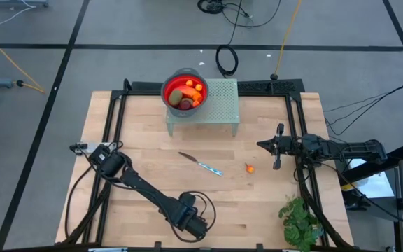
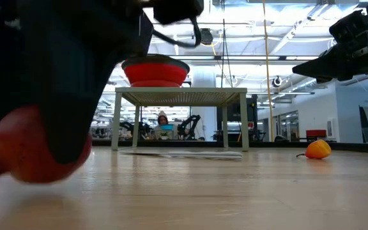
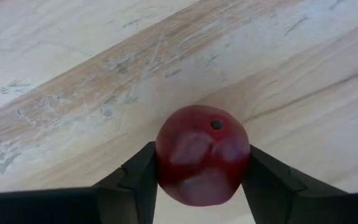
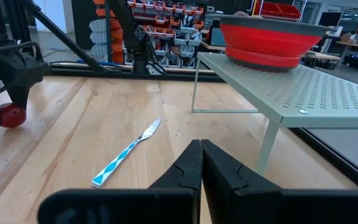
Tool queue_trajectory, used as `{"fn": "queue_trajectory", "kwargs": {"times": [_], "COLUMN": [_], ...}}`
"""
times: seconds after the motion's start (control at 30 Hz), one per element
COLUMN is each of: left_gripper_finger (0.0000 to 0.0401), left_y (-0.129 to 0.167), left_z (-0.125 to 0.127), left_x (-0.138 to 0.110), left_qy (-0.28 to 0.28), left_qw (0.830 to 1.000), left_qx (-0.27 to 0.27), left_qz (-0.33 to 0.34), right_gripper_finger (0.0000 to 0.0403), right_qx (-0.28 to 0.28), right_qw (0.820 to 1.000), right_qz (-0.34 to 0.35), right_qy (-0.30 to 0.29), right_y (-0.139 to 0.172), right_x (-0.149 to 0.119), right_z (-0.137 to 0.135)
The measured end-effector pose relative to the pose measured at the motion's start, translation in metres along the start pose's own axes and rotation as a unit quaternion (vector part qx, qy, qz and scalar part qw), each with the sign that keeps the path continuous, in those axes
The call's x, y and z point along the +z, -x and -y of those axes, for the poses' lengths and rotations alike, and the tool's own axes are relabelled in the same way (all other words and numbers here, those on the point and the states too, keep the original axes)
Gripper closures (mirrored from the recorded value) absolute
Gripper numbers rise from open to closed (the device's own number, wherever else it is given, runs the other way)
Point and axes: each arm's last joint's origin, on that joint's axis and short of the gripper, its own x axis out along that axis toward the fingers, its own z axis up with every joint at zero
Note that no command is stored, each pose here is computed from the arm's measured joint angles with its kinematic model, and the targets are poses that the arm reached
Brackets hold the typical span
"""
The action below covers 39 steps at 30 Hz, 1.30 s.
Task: Pick & Place Fruit
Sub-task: Put the pomegranate into the red strainer bowl
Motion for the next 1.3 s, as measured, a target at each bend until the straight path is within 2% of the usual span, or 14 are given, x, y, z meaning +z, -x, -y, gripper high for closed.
{"fn": "queue_trajectory", "kwargs": {"times": [0.3, 0.57, 0.8, 1.03, 1.2, 1.3], "left_gripper_finger": [0.022, 0.0213, 0.0211, 0.0211, 0.021, 0.021], "left_y": [0.045, 0.095, 0.125, 0.144, 0.146, 0.146], "left_z": [-0.007, -0.02, -0.032, -0.041, -0.042, -0.041], "left_x": [0.003, 0.007, 0.008, 0.009, 0.009, 0.01], "left_qy": [0.011, 0.026, 0.025, 0.033, 0.031, 0.014], "left_qw": [0.998, 0.993, 0.987, 0.983, 0.982, 0.983], "left_qx": [-0.05, -0.114, -0.152, -0.176, -0.179, -0.185], "left_qz": [-0.037, -0.036, -0.041, -0.048, -0.044, -0.02], "right_gripper_finger": [0.0403, 0.0403, 0.0403, 0.0403, 0.0403, 0.0403], "right_qx": [0.0, 0.001, 0.0, 0.0, 0.0, 0.0], "right_qw": [1.0, 1.0, 1.0, 1.0, 1.0, 1.0], "right_qz": [0.0, 0.0, 0.0, 0.0, 0.0, 0.0], "right_qy": [0.0, 0.0, 0.0, 0.0, 0.0, 0.0], "right_y": [0.0, 0.0, 0.0, 0.0, 0.0, 0.0], "right_x": [0.0, 0.0, 0.0, 0.0, 0.0, 0.0], "right_z": [0.0, 0.0, 0.0, 0.0, 0.0, 0.0]}}
